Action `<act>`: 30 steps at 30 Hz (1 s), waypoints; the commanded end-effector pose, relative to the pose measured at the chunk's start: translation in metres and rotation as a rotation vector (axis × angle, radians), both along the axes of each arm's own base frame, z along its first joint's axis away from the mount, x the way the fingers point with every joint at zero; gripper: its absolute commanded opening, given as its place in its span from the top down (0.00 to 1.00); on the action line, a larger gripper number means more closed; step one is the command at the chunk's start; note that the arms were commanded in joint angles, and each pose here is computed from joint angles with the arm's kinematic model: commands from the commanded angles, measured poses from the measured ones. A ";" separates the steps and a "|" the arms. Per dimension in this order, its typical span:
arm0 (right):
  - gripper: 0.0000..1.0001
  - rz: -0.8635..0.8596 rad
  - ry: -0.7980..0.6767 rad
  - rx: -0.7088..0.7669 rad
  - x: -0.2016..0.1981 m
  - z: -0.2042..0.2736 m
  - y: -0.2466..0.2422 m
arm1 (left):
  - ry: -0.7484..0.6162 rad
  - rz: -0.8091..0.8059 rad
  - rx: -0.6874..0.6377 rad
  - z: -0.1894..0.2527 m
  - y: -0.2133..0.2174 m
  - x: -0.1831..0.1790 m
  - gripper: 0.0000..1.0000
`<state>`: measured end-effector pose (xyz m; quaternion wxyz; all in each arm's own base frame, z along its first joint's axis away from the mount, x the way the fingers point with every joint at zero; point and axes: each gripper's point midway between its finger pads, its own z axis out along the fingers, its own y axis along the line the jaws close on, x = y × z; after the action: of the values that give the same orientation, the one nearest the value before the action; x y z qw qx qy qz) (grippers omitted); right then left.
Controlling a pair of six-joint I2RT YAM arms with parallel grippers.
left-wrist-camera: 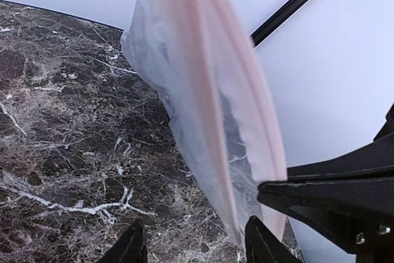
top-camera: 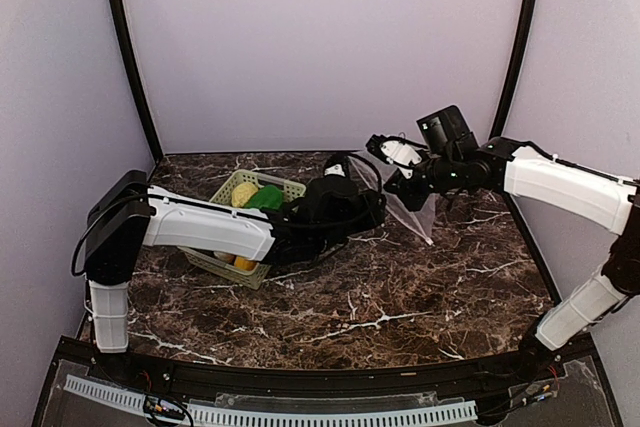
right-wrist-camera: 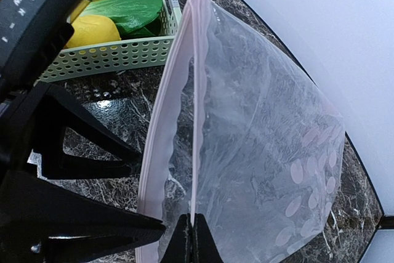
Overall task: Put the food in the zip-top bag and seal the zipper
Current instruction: Pass from the right arm to the left
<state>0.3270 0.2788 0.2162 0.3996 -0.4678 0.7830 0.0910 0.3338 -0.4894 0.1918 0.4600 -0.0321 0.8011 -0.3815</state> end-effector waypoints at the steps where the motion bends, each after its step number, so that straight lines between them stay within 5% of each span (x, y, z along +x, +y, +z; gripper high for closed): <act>1: 1.00 -0.015 -0.039 0.048 0.001 0.023 0.002 | -0.022 0.045 -0.036 0.001 0.007 0.012 0.47; 6: 1.00 -0.025 -0.044 0.045 0.004 0.028 0.001 | -0.058 0.050 -0.070 -0.005 0.008 0.025 0.54; 12: 1.00 -0.036 -0.033 0.014 0.008 0.018 -0.001 | -0.145 0.018 -0.119 0.009 0.009 0.033 0.97; 16: 0.96 -0.054 -0.001 -0.016 0.014 0.001 0.001 | -0.206 -0.023 -0.161 0.026 0.001 0.027 0.99; 19: 0.73 -0.095 -0.013 -0.038 0.023 -0.001 -0.002 | -0.214 -0.019 -0.172 0.029 0.000 0.024 0.99; 23: 0.54 -0.131 -0.013 -0.039 0.029 0.000 -0.004 | -0.220 -0.013 -0.191 0.033 -0.002 0.017 0.99; 30: 0.57 -0.199 -0.022 -0.044 0.036 -0.005 -0.015 | -0.230 0.025 -0.246 0.042 0.003 0.010 0.99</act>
<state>0.3529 0.2712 0.2025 0.3881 -0.4267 0.8158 0.0427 0.3483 -0.4941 0.2143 0.5307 -0.0340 0.7125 -0.4577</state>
